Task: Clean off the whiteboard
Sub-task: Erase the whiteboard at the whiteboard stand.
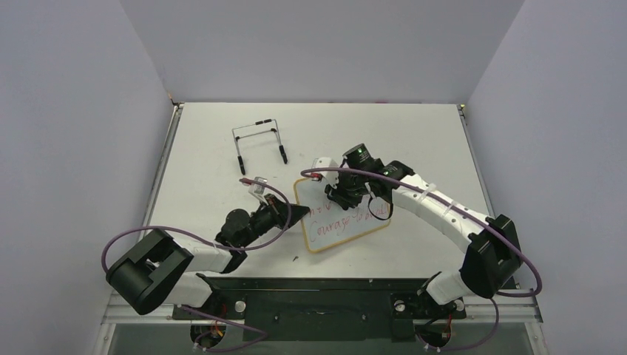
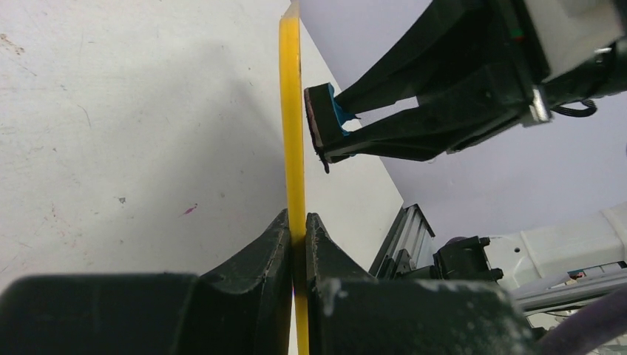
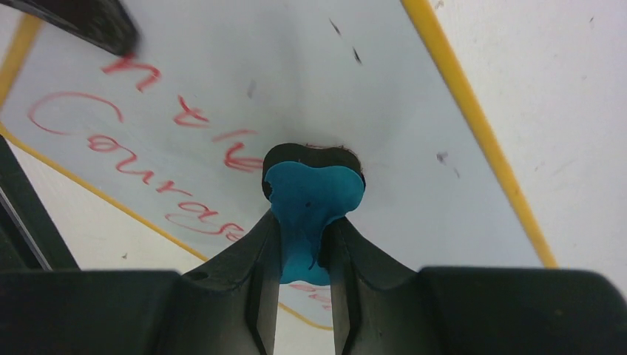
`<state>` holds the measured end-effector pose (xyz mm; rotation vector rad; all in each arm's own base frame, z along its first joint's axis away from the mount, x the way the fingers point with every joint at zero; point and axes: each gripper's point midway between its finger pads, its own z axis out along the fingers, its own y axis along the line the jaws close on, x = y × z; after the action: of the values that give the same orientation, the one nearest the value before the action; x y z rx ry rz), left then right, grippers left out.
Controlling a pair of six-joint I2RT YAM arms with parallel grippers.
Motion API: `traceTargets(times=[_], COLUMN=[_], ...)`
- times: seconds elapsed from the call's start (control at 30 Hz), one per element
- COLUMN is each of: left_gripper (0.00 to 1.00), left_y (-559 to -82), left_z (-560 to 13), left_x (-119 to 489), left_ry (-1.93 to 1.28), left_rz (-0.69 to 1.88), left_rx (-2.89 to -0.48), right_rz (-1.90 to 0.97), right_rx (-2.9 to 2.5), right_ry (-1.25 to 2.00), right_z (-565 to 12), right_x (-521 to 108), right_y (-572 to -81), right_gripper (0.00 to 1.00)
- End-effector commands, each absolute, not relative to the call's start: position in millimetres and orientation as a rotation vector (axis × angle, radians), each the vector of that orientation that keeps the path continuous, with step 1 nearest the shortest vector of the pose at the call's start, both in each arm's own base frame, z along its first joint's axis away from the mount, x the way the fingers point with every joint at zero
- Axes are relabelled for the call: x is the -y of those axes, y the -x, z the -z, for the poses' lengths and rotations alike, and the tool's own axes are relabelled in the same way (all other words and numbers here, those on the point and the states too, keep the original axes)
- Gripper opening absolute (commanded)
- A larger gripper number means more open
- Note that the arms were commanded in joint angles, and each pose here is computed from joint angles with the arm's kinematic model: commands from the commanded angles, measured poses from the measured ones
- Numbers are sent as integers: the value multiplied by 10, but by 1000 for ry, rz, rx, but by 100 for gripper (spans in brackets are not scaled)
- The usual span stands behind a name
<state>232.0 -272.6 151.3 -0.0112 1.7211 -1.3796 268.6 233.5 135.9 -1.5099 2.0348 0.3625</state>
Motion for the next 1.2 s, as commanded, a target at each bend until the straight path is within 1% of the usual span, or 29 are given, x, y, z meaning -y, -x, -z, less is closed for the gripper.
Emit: traceTargets(times=[0.0, 0.1, 0.27, 0.33, 0.57, 0.73, 0.83, 0.93, 1.0, 1.1, 1.17], left_gripper=[0, 0, 0, 0, 0, 0, 0, 0, 0, 0, 0], left_y=[-2407, -2429, -2461, -2467, -2512, -2509, -2501, -2488, -2482, -2485, -2480], left_z=[-1970, -1972, -1951, -1942, -1940, -1930, -1929, -1927, -1920, -1928, -1928], left_x=[2870, 2923, 2936, 2938, 2936, 2899, 2880, 2874, 2875, 2884, 2894], left_ry=[-27, -26, -7, -2, 29, 49, 53, 51, 49, 49, 49], left_rz=[1450, 1468, 1471, 1469, 1458, 1450, 1447, 1449, 1451, 1459, 1467], left_rx=[-1554, -1558, -1570, -1576, -1596, -1596, -1593, -1589, -1589, -1584, -1581], right_rz=[-198, -78, 92, 103, 106, 81, 119, 145, 168, 148, 93], right_rx=[-1844, -1808, -1855, -1857, -1677, -1643, -1720, -1832, -1865, -1880, -1868], right_ry=[1615, 1700, 1713, 1750, 1953, 1993, 1894, 1753, 1696, 1689, 1732], right_z=[-1690, -1603, -1473, -1414, -1369, -1388, -1442, -1499, -1533, -1518, -1482], right_x=[-2524, -2601, -2452, -2425, -2665, -2845, -2843, -2698, -2623, -2623, -2691], right_y=[-2742, -2683, -2766, -2726, -2277, -2137, -2334, -2631, -2728, -2721, -2627], right_gripper=[0, 0, 0, 0, 0, 0, 0, 0, 0, 0, 0])
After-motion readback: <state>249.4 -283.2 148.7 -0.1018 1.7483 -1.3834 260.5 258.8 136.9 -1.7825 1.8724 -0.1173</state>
